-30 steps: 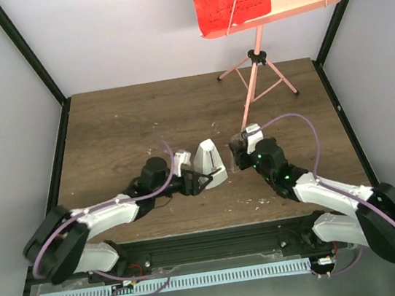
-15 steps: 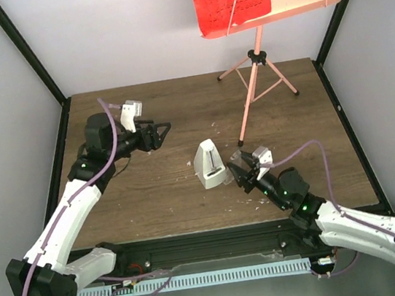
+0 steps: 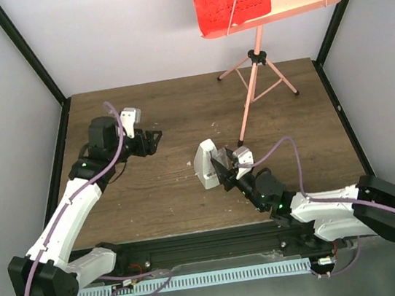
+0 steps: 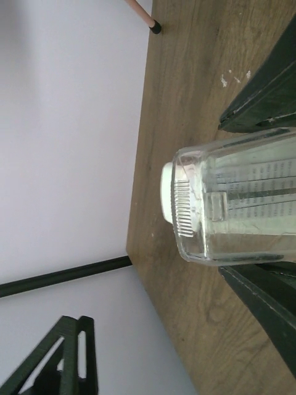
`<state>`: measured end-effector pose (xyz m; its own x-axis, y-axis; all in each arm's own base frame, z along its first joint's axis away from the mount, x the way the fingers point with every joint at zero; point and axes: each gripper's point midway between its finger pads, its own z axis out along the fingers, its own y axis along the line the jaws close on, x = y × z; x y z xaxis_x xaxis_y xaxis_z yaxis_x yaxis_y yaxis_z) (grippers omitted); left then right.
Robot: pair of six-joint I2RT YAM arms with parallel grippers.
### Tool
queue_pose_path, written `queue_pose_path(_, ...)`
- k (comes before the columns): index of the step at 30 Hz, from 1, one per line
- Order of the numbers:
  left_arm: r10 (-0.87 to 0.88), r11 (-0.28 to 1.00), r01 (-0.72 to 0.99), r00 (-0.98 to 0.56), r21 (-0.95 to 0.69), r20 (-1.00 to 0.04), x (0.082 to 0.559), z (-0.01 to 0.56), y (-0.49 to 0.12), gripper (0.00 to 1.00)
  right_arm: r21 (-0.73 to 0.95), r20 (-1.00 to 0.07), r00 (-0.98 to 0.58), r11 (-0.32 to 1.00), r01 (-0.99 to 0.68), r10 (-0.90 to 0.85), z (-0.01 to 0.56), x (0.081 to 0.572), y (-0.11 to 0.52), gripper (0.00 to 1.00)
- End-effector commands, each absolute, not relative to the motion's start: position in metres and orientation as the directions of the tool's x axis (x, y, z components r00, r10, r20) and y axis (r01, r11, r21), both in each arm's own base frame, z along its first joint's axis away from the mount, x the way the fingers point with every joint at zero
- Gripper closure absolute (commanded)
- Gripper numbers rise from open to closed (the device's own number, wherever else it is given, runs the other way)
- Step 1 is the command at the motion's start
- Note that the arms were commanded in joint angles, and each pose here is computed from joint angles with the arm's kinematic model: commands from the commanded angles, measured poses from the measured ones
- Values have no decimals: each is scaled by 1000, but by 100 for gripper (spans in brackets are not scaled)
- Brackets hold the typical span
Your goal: Pack up the instrument practice props
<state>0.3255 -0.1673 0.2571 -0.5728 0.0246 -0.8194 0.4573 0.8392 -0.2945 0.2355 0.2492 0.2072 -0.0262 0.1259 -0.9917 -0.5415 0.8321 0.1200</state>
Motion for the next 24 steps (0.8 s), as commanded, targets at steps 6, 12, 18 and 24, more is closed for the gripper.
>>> queue_pose_path(6, 43, 854, 448, -569, -266, -821, 326, 250, -162, 24, 236, -961, 6, 835, -497, 275, 236, 245, 256, 48)
queue_pose_path(12, 39, 852, 448, -571, -272, -820, 326, 250, -163, 24, 231, -967, -18, 840, -491, 256, 223, 247, 261, 48)
queue_pose_path(18, 38, 853, 446, -570, -270, -821, 325, 250, -162, 24, 170, -979, 18, 864, -474, 202, 212, 251, 261, 49)
queue_pose_path(24, 38, 853, 447, -569, -270, -821, 325, 250, -162, 25, 159, -982, 16, 865, -476, 189, 206, 252, 264, 48)
